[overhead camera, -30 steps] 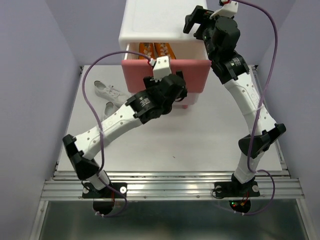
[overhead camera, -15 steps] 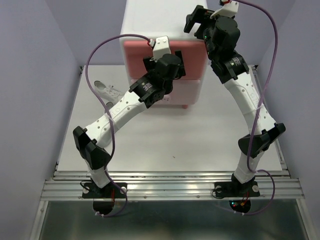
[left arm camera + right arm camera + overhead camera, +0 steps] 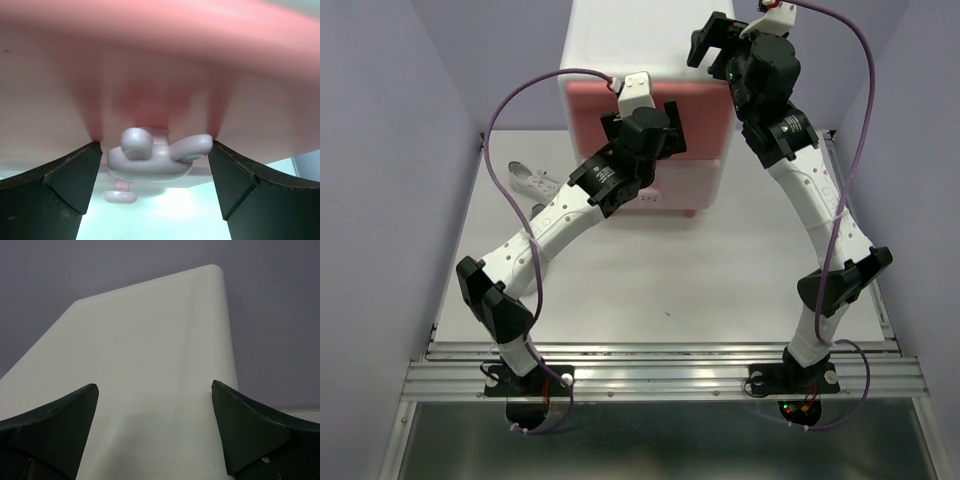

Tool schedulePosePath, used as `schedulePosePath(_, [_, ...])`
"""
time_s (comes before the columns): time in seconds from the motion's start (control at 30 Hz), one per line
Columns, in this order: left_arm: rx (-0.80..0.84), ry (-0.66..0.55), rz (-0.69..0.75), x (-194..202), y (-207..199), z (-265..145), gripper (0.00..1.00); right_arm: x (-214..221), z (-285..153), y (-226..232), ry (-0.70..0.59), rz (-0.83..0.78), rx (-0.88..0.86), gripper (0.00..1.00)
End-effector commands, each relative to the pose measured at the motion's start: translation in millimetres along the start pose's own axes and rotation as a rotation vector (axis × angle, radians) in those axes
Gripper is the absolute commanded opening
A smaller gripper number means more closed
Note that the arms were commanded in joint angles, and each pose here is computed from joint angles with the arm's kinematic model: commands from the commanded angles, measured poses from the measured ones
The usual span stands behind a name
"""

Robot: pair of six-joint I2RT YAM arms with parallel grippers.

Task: Place and organize the shoes in the shoe cabinet

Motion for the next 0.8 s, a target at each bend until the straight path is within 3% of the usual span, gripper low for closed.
schedulePosePath(0.0, [-0.005, -0.180, -0.157, -62, 31, 6, 0.99, 121, -11, -5, 0.377, -0.068, 0.025, 1.00])
schedulePosePath(0.07, [0.009, -0.111, -0.149, -30, 41, 1, 0.99, 123, -11, -4, 0.379, -0.069, 0.023, 1.00])
schedulePosePath(0.1, [0.046, -0.115, -0.177, -36, 44, -17, 0.99, 124, -11, -5, 0.384, -0.072, 0.022, 1.00])
schedulePosePath(0.2, [0.030, -0.013, -0.157, 24, 68, -35, 0.99, 129, -9, -5, 0.393, -0.080, 0.019, 1.00])
schedulePosePath(0.37, [0.070, 0.078, -0.098, 70, 82, -54, 0.99, 137, -8, -6, 0.407, -0.097, 0.019, 1.00])
schedulePosePath(0.77, [0.090, 0.140, -0.021, 146, 89, -21, 0.99, 150, -6, -9, 0.433, -0.142, 0.013, 1.00])
Point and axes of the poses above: each gripper's point midway between its finger pads, its own z axis out along the fingers, its own y axis along the line the jaws close on, x = y × z, the point moved 2 cm from there along -z, back along the fingers, and after that the axes turned 1 degree about -z, right-handed, at the moved point
